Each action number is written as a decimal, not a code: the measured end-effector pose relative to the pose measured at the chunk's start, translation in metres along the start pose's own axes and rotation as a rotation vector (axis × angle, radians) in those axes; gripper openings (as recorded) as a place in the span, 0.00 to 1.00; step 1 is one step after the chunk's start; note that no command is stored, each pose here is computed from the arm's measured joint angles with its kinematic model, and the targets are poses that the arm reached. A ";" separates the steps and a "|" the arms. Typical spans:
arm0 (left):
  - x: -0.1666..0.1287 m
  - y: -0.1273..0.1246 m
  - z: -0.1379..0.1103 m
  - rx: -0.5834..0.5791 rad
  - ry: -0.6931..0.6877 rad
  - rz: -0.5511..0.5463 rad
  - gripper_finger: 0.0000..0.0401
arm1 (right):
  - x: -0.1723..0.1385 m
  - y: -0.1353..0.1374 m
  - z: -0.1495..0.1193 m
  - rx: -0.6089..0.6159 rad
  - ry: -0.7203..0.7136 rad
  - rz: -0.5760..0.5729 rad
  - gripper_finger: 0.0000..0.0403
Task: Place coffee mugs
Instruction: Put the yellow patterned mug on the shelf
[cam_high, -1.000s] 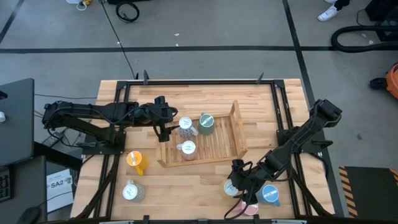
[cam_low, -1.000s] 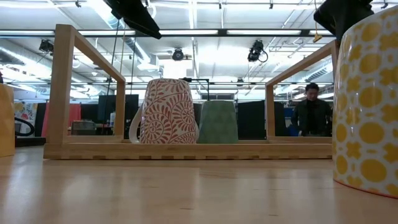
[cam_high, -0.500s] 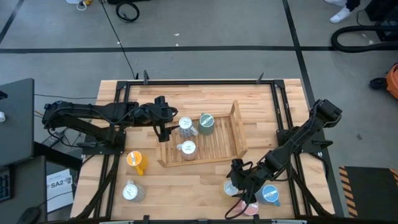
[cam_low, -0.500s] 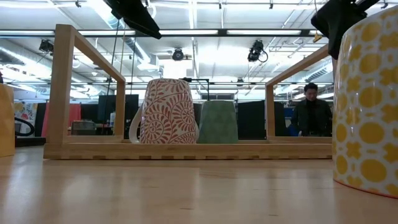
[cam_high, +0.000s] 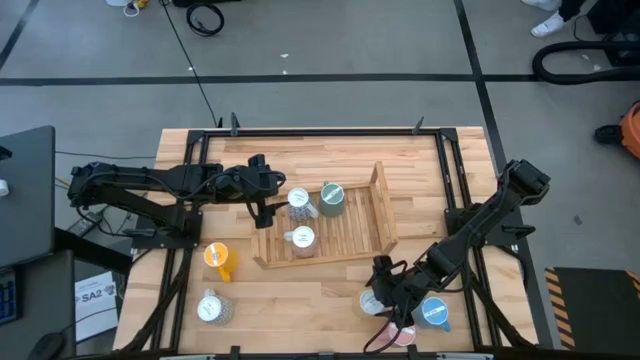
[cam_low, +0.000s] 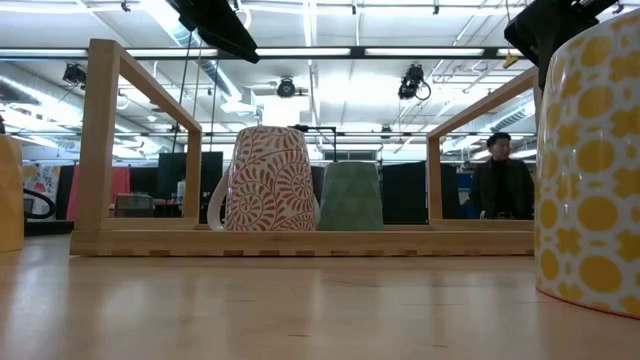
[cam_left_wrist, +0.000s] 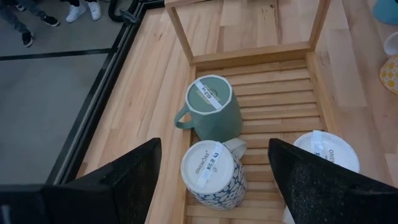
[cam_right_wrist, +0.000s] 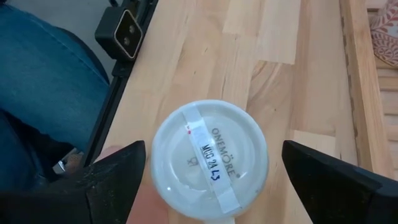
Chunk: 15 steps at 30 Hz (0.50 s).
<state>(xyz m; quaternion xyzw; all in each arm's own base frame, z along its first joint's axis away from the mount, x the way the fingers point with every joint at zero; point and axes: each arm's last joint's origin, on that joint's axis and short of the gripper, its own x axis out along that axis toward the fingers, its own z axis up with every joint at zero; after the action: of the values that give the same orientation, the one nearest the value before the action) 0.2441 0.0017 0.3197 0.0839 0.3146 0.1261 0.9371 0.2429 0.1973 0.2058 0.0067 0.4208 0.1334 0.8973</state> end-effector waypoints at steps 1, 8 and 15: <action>0.000 0.000 0.000 0.000 0.000 0.000 0.75 | 0.000 0.001 0.000 -0.011 0.000 0.002 0.94; 0.000 0.000 0.000 0.000 0.000 0.000 0.75 | -0.001 0.003 -0.002 -0.059 0.001 0.003 0.90; 0.000 0.000 0.000 0.000 0.000 0.000 0.75 | 0.008 0.005 -0.005 -0.074 0.014 -0.005 0.87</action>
<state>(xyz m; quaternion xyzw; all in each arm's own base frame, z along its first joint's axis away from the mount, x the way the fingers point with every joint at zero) 0.2440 0.0017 0.3197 0.0838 0.3149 0.1260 0.9370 0.2431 0.2033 0.1976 -0.0285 0.4220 0.1469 0.8942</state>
